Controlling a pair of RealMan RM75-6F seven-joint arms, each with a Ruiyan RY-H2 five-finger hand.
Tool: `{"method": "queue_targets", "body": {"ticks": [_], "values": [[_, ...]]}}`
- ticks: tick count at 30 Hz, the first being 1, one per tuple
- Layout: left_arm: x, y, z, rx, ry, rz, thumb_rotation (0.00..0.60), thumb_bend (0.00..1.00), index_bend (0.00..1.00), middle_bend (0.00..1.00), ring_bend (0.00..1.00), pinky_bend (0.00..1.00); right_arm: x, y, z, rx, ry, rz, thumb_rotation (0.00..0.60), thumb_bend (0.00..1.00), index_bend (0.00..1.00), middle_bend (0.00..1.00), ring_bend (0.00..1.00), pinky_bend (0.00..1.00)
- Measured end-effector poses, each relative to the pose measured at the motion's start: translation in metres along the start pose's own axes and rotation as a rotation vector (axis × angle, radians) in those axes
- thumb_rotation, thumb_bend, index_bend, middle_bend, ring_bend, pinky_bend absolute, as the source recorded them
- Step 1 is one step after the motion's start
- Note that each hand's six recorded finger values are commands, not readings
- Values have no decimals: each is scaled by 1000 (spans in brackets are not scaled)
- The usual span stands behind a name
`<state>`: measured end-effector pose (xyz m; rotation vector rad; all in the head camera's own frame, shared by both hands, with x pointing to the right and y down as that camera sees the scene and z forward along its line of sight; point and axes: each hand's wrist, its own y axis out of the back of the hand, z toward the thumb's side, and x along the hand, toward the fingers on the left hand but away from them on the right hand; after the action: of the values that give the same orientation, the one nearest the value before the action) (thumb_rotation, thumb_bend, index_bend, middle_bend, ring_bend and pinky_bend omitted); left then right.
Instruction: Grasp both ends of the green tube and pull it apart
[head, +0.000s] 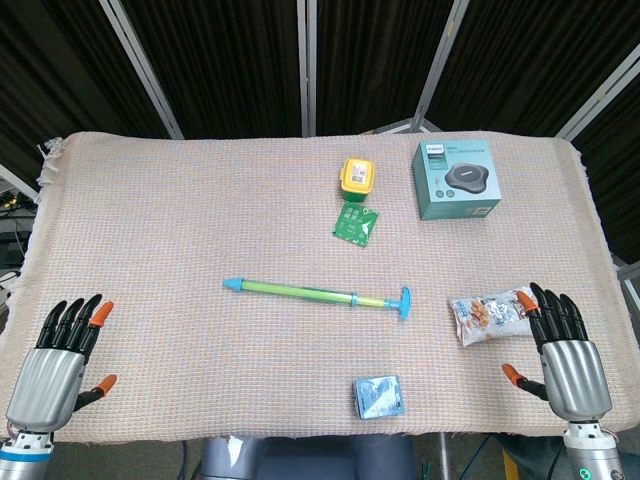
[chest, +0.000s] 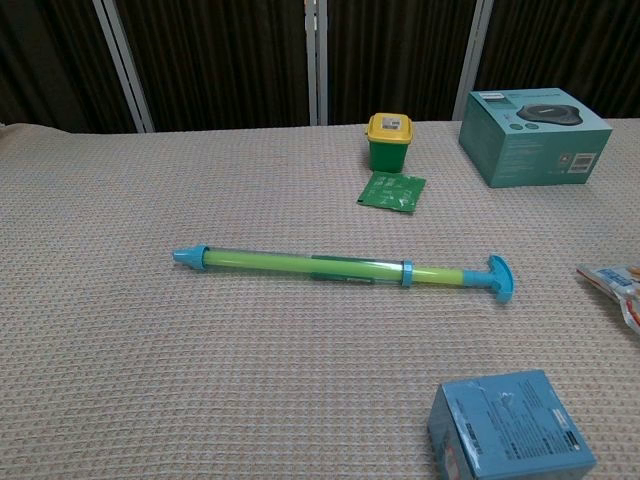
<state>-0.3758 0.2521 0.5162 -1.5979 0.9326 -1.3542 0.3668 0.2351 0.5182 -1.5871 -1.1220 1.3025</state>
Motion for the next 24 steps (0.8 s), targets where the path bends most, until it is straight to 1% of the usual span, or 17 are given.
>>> {"method": "queue_targets", "body": {"ticks": [6,9,10,12,13,14,15,16,18,19,20,21,23,24], "values": [[1,-1,0,2,2,2,600,0,0,0,0,0,0,-2,0,3,3,10,600,0,0,0,0,0],[1,-3,1,-1,2,-3,600,0,0,0,0,0,0,-7,0,5,8,28,600,0,0,2,0,0],[1,-2,1,-3,2,-3,600,0,0,0,0,0,0,-8,0,5,9,34,600,0,0,50,26,4],[2,-1,1,-6,3,3,600,0,0,0,0,0,-3,-14,1,6,19,59,600,0,0,261,235,124],[3,-1,0,-7,6,4,600,0,0,0,0,0,-5,-18,2,7,26,71,600,0,0,435,428,280],[4,-1,-1,-9,9,4,600,0,0,0,0,0,-9,-22,3,12,41,88,600,0,0,585,606,479],[5,-2,-2,-10,13,2,600,0,0,0,0,0,-13,-26,5,17,55,100,600,0,0,665,694,601],[6,-2,-3,-12,16,0,600,0,0,0,0,0,-18,-30,8,21,70,112,600,0,0,762,794,754],[9,-5,-4,-14,23,-9,600,0,0,0,0,0,-30,-39,14,29,108,141,600,0,0,865,897,906],[10,-6,-5,-14,24,-14,600,0,0,0,0,0,-36,-44,18,30,124,155,600,0,4,911,943,961],[13,-8,-5,-13,27,-20,600,0,0,0,0,0,-45,-50,23,30,143,179,600,0,8,918,949,968],[14,-10,-6,-12,30,-25,600,0,0,0,0,0,-51,-56,26,25,155,201,600,0,38,954,978,994],[17,-13,-6,-8,36,-36,600,0,0,0,0,0,-66,-70,36,9,175,261,600,0,140,993,1000,1000],[19,-14,-7,-6,39,-40,600,0,0,0,0,0,-73,-77,41,1,181,289,600,0,170,997,1000,1000]]}}
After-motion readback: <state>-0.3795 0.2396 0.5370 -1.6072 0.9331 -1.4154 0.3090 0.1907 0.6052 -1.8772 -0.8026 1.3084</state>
